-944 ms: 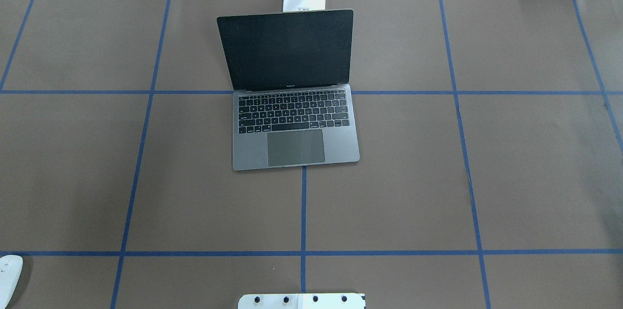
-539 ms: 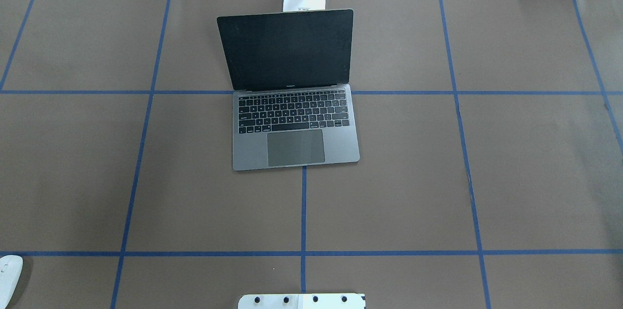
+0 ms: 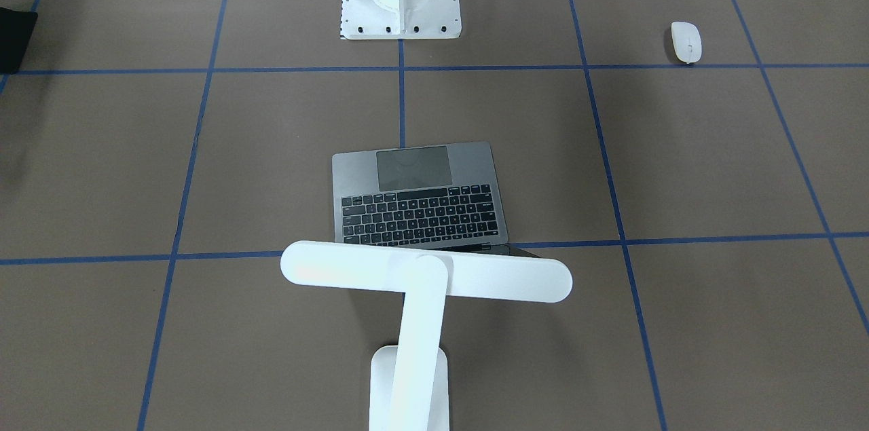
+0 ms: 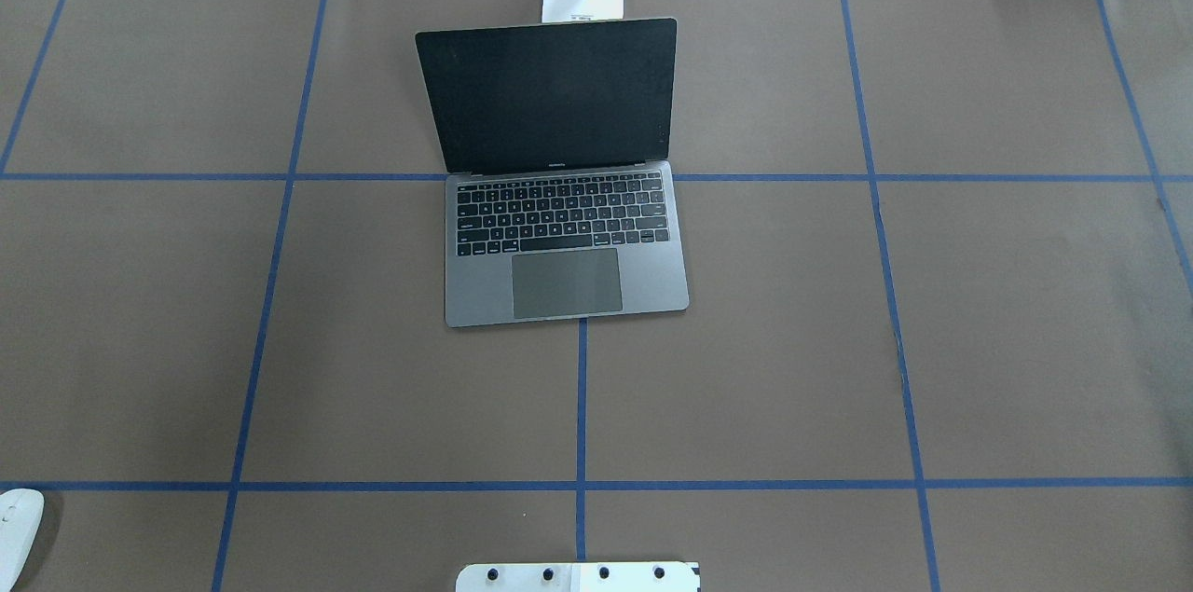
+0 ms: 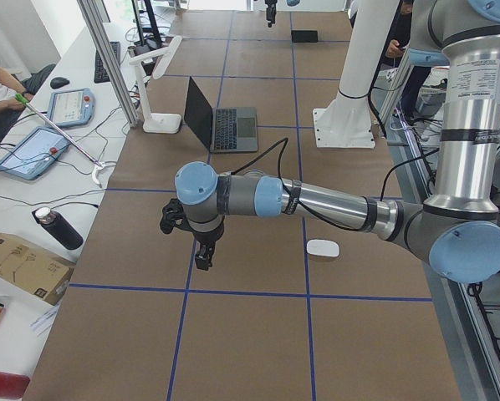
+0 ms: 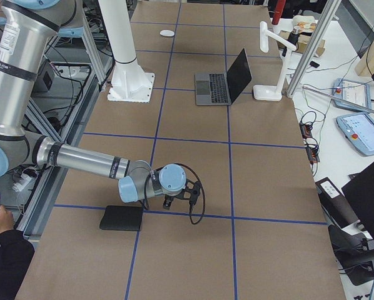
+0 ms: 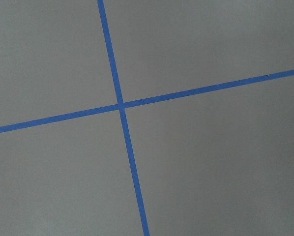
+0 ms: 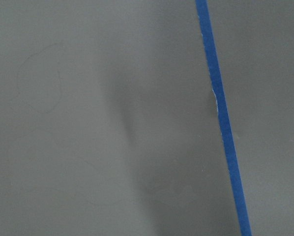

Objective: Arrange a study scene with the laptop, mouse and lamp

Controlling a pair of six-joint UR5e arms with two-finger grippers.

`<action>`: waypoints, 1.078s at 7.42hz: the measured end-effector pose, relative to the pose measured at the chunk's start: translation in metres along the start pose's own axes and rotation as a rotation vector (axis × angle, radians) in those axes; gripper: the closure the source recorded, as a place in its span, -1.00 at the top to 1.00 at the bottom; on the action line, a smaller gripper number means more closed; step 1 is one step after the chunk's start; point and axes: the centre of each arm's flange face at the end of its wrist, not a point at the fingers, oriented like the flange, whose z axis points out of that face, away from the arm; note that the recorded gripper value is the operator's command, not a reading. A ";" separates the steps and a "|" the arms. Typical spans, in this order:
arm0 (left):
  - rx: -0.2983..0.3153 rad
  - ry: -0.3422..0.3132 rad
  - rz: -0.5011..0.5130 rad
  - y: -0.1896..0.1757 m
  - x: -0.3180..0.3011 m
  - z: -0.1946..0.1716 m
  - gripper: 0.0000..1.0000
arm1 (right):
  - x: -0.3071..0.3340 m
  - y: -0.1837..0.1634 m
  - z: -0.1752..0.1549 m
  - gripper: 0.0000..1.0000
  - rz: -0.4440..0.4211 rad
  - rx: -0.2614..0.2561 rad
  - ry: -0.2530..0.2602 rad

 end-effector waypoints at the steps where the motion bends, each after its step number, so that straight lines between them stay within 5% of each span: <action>1: 0.007 -0.001 0.000 0.006 0.005 -0.004 0.99 | -0.001 -0.001 0.004 0.93 -0.023 0.007 0.033; 4: 0.020 -0.003 0.007 0.011 0.014 -0.010 0.99 | -0.009 0.002 0.031 0.93 -0.256 -0.045 0.115; 8: 0.052 -0.007 0.001 0.010 0.031 -0.026 0.99 | 0.004 0.029 0.044 0.93 -0.576 -0.168 0.007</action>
